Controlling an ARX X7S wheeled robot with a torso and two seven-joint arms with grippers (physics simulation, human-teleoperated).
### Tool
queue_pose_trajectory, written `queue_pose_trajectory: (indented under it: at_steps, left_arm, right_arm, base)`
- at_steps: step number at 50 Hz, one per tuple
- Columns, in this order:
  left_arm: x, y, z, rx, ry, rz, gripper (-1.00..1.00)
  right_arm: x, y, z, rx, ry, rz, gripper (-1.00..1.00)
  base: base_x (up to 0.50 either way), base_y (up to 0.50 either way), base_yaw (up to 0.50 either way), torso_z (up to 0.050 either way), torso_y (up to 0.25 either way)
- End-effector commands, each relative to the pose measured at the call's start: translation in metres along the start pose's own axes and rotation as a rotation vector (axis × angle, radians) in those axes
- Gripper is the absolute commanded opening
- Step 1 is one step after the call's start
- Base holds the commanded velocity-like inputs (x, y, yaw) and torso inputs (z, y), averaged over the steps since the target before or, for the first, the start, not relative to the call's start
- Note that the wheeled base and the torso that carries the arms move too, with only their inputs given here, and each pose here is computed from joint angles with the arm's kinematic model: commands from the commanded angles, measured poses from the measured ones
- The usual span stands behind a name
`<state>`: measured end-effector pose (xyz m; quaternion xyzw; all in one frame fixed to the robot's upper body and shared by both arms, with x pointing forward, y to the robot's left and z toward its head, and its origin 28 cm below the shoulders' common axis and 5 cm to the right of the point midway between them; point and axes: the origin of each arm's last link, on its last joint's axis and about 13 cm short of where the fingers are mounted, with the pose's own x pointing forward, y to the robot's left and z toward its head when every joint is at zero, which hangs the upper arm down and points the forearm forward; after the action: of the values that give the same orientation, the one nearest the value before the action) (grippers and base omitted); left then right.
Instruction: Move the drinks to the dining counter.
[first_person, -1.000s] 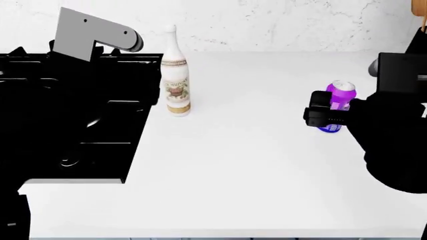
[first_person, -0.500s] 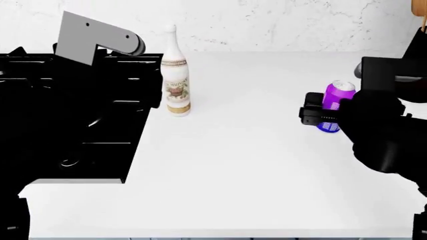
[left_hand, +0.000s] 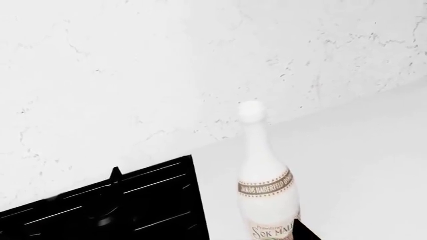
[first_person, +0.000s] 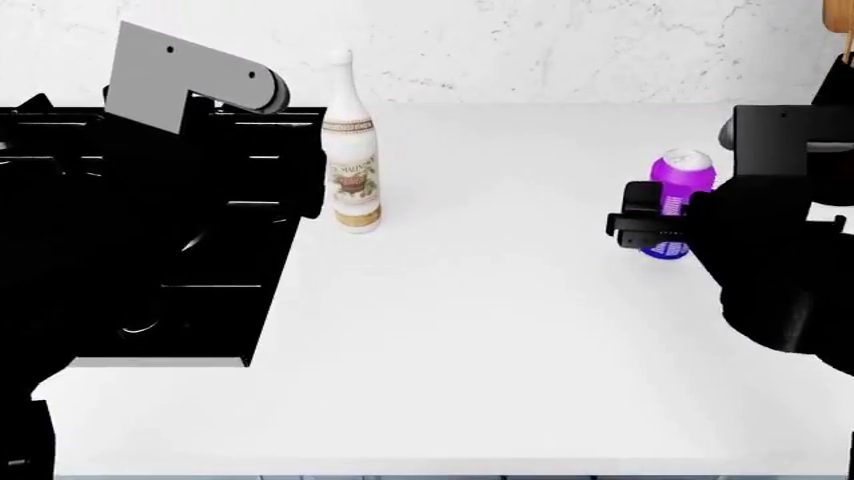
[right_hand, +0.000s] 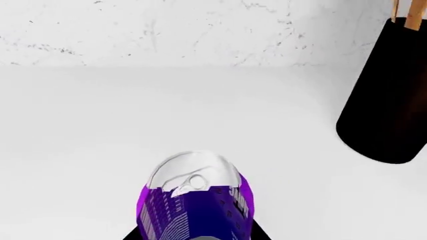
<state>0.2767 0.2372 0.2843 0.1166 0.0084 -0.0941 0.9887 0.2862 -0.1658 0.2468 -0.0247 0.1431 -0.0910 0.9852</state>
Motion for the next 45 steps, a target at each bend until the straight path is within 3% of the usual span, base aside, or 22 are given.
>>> queue_pose_trajectory:
  at_steps: [1,5,8,9,13,17,23,45]
  left_arm:
    - [0.009,-0.002,-0.005,-0.008,0.013,-0.005,1.0]
    - [0.019,-0.008,-0.011,-0.012,0.037,-0.035,1.0]
    - [0.029,-0.011,-0.009,-0.026,0.047,-0.045,1.0]
    - [0.033,-0.011,-0.008,-0.066,0.059,-0.078,1.0]
    - [0.047,-0.015,0.0,-0.064,0.05,-0.079,1.0]
    - [0.062,-0.015,0.002,-0.126,0.068,-0.097,1.0]
    - [0.077,-0.015,-0.002,-0.197,0.097,-0.095,1.0]
    - [0.087,-0.023,-0.002,-0.177,0.099,-0.11,1.0]
  right_arm:
    - [-0.061,0.002,0.022,-0.074,-0.207,0.031,-1.0]
    - [-0.091,0.001,0.031,-0.08,-0.298,0.057,-1.0]
    - [-0.099,0.002,0.031,-0.079,-0.314,0.062,-1.0]
    - [-0.101,0.002,0.031,-0.081,-0.318,0.069,-1.0]
    - [-0.112,0.005,0.032,-0.094,-0.345,0.088,-1.0]
    - [-0.12,0.006,0.033,-0.096,-0.375,0.098,-1.0]
    - [-0.118,0.008,0.031,-0.11,-0.377,0.106,-1.0]
    - [-0.114,0.009,0.03,-0.109,-0.368,0.126,-1.0]
  base:
    - [0.0,0.0,0.0,0.0,0.0]
    - [0.0,0.0,0.0,0.0,0.0]
    - [0.0,0.0,0.0,0.0,0.0]
    - [0.0,0.0,0.0,0.0,0.0]
    - [0.0,0.0,0.0,0.0,0.0]
    - [0.0,0.0,0.0,0.0,0.0]
    - [0.0,0.0,0.0,0.0,0.0]
    - [0.0,0.0,0.0,0.0,0.0]
